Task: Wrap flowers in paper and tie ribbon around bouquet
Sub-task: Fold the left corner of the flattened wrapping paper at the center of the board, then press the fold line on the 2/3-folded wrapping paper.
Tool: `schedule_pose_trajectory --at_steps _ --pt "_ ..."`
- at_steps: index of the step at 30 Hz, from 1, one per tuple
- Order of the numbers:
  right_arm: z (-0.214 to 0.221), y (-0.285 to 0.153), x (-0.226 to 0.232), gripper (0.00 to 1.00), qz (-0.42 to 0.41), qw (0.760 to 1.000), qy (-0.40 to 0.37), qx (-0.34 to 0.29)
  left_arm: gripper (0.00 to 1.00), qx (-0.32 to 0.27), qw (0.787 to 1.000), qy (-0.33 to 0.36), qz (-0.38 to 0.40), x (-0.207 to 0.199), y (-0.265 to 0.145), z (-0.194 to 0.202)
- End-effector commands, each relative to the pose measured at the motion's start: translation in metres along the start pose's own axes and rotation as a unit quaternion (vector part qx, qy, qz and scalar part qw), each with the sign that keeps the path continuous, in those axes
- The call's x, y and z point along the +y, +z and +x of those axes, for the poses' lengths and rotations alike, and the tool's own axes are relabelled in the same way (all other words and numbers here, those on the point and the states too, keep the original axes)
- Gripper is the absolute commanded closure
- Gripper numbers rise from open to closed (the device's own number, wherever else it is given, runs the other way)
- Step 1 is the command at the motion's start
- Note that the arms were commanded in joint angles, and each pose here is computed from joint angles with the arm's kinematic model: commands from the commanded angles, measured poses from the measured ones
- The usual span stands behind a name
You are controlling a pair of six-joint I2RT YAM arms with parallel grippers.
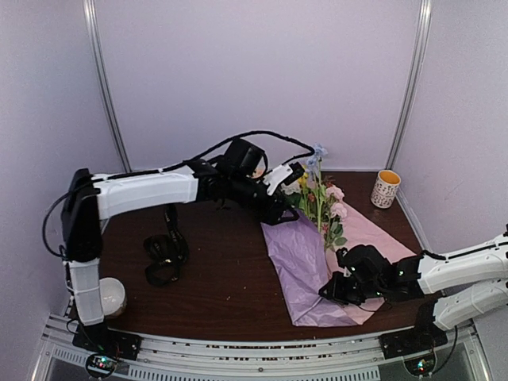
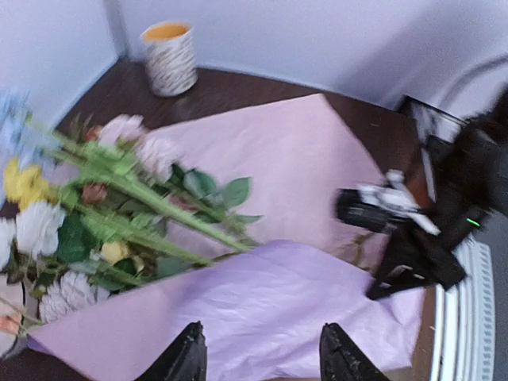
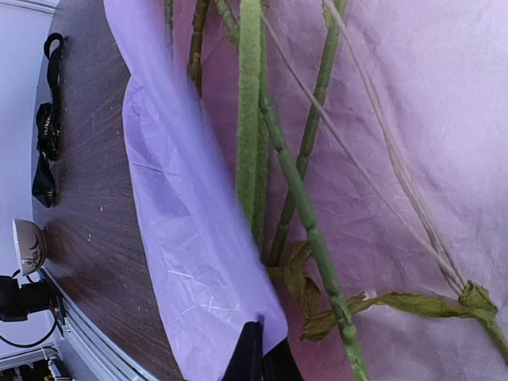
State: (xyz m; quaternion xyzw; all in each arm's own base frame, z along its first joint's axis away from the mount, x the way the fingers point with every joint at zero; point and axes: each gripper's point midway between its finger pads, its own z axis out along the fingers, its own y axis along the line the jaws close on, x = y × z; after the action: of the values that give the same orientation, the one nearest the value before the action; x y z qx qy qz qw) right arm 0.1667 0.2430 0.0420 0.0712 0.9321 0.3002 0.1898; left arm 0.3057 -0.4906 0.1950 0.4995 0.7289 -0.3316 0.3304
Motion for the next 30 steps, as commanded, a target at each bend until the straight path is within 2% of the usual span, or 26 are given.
schedule_pose_trajectory --at_steps 1,5,8,10,13,16,21,24,30 --pt "-0.003 -0.002 0.003 1.0 -0.016 1.0 0.002 -0.005 0.5 -0.032 0.959 0.269 0.077 -0.118 -0.032 0.014" --pt "-0.003 0.0 -0.001 1.0 -0.014 1.0 -0.001 -0.002 0.57 0.051 0.912 0.395 0.103 -0.172 -0.005 0.084" --pt "-0.003 0.0 -0.004 1.0 -0.01 1.0 -0.008 0.0 0.58 0.062 0.887 0.437 0.133 -0.199 0.015 0.109" --pt "-0.001 0.001 -0.004 1.0 -0.012 1.0 -0.012 0.006 0.56 0.044 0.887 0.441 0.132 -0.201 0.022 0.112" --pt "0.004 0.003 -0.003 1.0 -0.02 1.0 -0.015 0.016 0.54 0.059 0.878 0.46 0.116 -0.201 0.044 0.122" --pt "0.004 0.003 -0.001 1.0 -0.025 0.999 -0.015 0.019 0.55 0.061 0.882 0.459 0.081 -0.198 0.063 0.129" --pt "0.005 0.0 -0.002 1.0 -0.024 0.999 -0.019 0.019 0.57 0.137 0.872 0.463 0.084 -0.198 0.086 0.161" --pt "0.002 -0.002 -0.005 1.0 -0.014 1.0 -0.021 0.013 0.58 0.158 0.861 0.477 0.083 -0.2 0.088 0.175" --pt "-0.004 -0.012 -0.012 1.0 0.005 1.0 -0.016 -0.007 0.6 0.239 0.838 0.482 0.093 -0.188 0.095 0.21"
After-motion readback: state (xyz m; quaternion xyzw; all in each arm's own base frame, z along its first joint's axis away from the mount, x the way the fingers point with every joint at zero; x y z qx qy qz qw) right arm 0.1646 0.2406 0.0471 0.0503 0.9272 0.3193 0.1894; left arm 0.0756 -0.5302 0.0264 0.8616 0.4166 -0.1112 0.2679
